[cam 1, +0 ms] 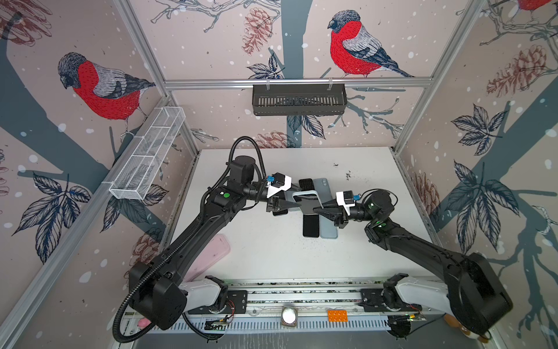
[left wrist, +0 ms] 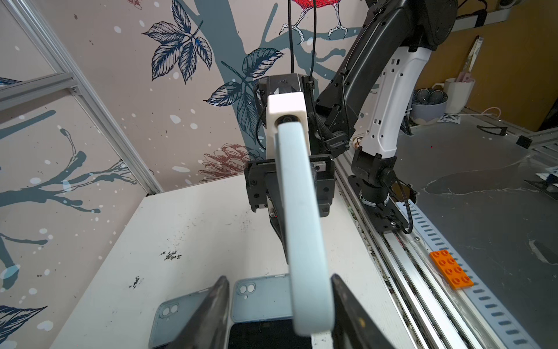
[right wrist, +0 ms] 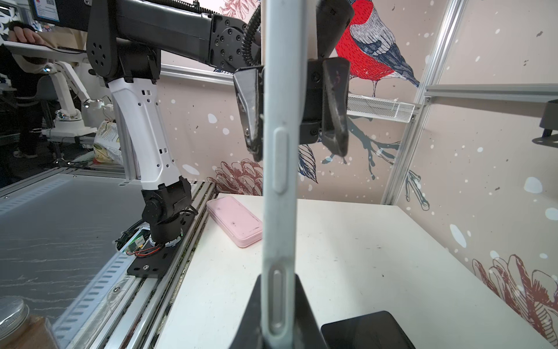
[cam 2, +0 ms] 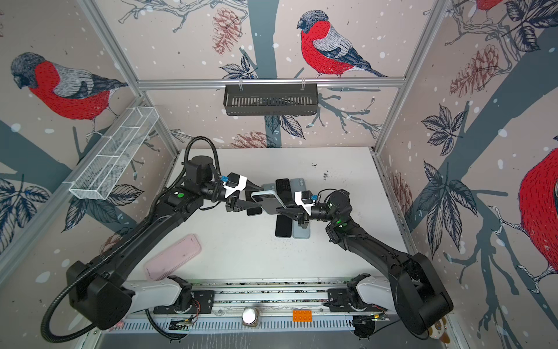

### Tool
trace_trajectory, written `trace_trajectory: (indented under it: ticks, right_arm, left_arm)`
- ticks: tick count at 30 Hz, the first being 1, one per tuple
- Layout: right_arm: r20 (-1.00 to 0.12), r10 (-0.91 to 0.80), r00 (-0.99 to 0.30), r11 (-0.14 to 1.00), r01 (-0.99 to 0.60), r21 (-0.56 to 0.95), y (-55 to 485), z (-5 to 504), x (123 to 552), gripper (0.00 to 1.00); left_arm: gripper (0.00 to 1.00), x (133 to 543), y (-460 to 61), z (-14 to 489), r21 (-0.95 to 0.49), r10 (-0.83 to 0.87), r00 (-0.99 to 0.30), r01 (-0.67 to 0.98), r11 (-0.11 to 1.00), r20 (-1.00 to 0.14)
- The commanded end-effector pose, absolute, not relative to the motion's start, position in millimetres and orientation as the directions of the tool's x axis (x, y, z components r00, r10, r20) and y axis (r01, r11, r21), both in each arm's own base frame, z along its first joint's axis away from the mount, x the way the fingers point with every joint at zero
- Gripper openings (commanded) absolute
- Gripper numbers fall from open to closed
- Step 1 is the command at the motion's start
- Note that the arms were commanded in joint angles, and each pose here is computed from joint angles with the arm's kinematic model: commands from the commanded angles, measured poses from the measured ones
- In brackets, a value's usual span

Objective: Take the phone out of the phone case
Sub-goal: Pass the phone.

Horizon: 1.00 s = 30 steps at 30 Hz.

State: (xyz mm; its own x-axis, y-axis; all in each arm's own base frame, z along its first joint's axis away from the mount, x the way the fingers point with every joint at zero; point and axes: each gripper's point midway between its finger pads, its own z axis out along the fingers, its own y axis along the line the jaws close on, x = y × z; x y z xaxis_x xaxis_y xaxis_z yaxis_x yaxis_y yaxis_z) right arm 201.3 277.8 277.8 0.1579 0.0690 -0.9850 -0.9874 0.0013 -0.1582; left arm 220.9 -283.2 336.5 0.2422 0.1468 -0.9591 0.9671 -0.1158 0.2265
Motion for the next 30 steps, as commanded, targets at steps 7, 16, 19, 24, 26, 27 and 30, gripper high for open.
trace_trajectory:
  ticks: [7, 16, 19, 24, 26, 27, 30]
  right_arm:
    - [-0.979, 0.079, 0.186, -0.022, -0.982, -0.188, 280.4, 280.5, 200.5, 0.0]
    - [-0.984, 0.071, 0.162, -0.014, -0.986, -0.164, 281.6, 273.0, 207.9, 0.0]
    - [-0.987, 0.069, 0.147, 0.009, -0.989, -0.146, 280.0, 272.1, 214.1, 0.02]
    - [-0.99, 0.106, 0.09, 0.131, -0.988, -0.076, 272.9, 280.7, 233.4, 0.47]
    - [-0.989, 0.139, 0.056, 0.213, -0.977, -0.026, 267.1, 285.5, 243.9, 0.72]
    - [-0.988, 0.154, 0.029, 0.269, -0.963, 0.014, 263.7, 284.0, 253.2, 0.8]
    - [-0.965, 0.261, -0.001, 0.419, -0.901, 0.114, 240.4, 301.6, 268.4, 0.92]
  left_arm:
    - [0.24, 211.5, -282.7, 333.6, 0.215, 0.14, 0.239, 0.963, -0.165, -0.961]
    - [0.0, 210.7, -282.7, 332.9, 0.195, 0.134, 0.218, 0.967, -0.165, -0.967]
    - [0.0, 209.6, -282.2, 333.4, 0.195, 0.128, 0.217, 0.967, -0.165, -0.968]
    - [0.0, 215.5, -283.6, 346.0, 0.214, 0.093, 0.227, 0.968, -0.131, -0.97]
    - [0.0, 222.7, -284.3, 361.4, 0.209, 0.046, 0.213, 0.974, -0.086, -0.976]
    - [0.0, 227.2, -284.2, 369.5, 0.202, 0.02, 0.203, 0.978, -0.053, -0.979]
    - [0.0, 242.5, -280.0, 399.5, 0.157, -0.085, 0.162, 0.986, 0.063, -0.983]
